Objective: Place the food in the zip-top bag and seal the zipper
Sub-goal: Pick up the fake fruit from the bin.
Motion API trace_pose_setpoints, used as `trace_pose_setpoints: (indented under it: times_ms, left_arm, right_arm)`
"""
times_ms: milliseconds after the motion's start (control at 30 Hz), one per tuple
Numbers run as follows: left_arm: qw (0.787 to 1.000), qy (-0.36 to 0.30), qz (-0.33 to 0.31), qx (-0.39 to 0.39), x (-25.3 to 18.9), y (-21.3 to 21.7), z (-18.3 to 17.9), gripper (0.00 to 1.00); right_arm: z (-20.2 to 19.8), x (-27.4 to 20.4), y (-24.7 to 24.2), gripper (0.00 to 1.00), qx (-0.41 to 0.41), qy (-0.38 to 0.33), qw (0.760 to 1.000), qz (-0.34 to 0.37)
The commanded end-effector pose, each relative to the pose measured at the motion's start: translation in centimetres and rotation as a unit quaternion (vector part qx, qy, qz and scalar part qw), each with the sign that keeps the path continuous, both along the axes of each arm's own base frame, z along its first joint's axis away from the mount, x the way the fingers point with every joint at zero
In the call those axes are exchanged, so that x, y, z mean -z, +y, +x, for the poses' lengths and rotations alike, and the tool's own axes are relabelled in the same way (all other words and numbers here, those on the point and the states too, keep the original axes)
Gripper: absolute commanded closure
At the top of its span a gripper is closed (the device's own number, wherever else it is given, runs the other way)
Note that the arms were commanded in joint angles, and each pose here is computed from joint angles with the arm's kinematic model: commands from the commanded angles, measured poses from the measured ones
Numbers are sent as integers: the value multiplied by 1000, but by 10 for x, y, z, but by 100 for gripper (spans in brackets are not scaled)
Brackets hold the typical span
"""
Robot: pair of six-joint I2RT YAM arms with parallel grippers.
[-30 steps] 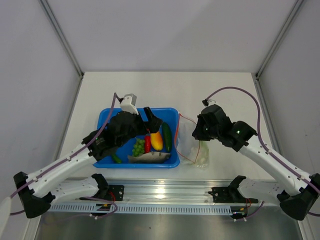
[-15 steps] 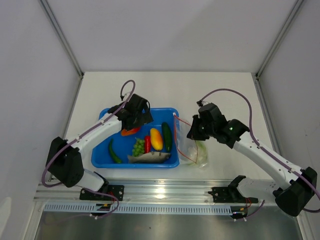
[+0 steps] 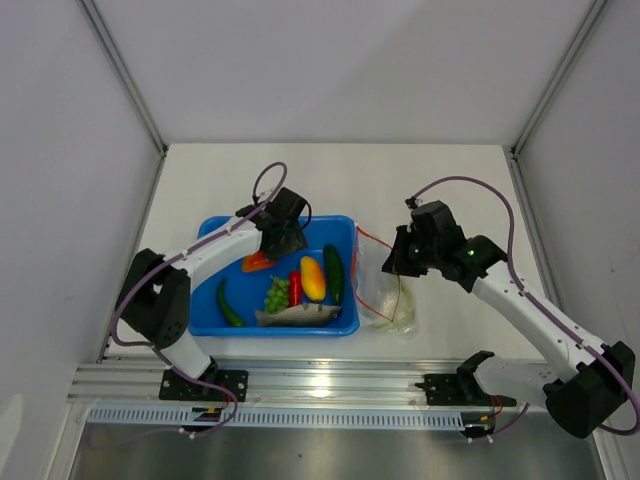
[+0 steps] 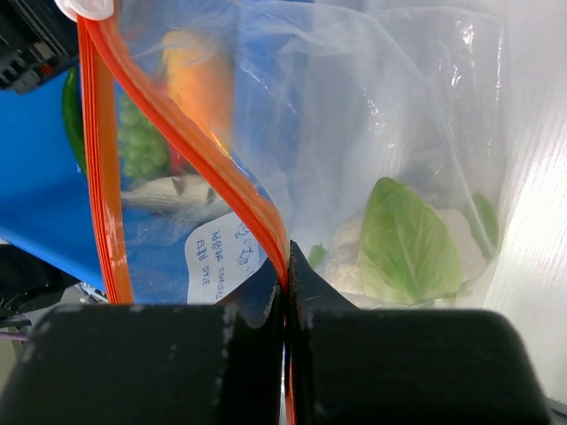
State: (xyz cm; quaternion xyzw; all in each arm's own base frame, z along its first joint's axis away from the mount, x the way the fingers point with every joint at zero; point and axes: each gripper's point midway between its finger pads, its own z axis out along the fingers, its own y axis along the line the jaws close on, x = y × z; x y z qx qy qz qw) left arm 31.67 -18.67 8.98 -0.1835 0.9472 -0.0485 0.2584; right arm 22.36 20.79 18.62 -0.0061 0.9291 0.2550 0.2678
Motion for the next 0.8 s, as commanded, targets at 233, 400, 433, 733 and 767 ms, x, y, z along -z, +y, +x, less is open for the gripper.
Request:
trace_pose_setpoints:
  times_ms: [233, 400, 433, 733, 767]
  left_arm:
    - [999, 34, -26, -32, 33, -9, 1, 48]
    - [998, 48, -24, -30, 46, -10, -4, 53]
    - [998, 49, -26, -30, 47, -10, -4, 54]
    - [998, 54, -23, -28, 52, -7, -8, 63]
    - [998, 54, -23, -28, 52, -7, -9, 63]
  right_arm:
    - [4, -22, -14, 100, 8, -35, 999, 11]
    - [4, -23, -17, 100, 14, -35, 999, 11]
    - [4, -23, -17, 100, 14, -35, 999, 12]
    - [4, -21, -17, 100, 16, -32, 999, 15]
    - [4, -21, -16, 100, 16, -32, 999, 15]
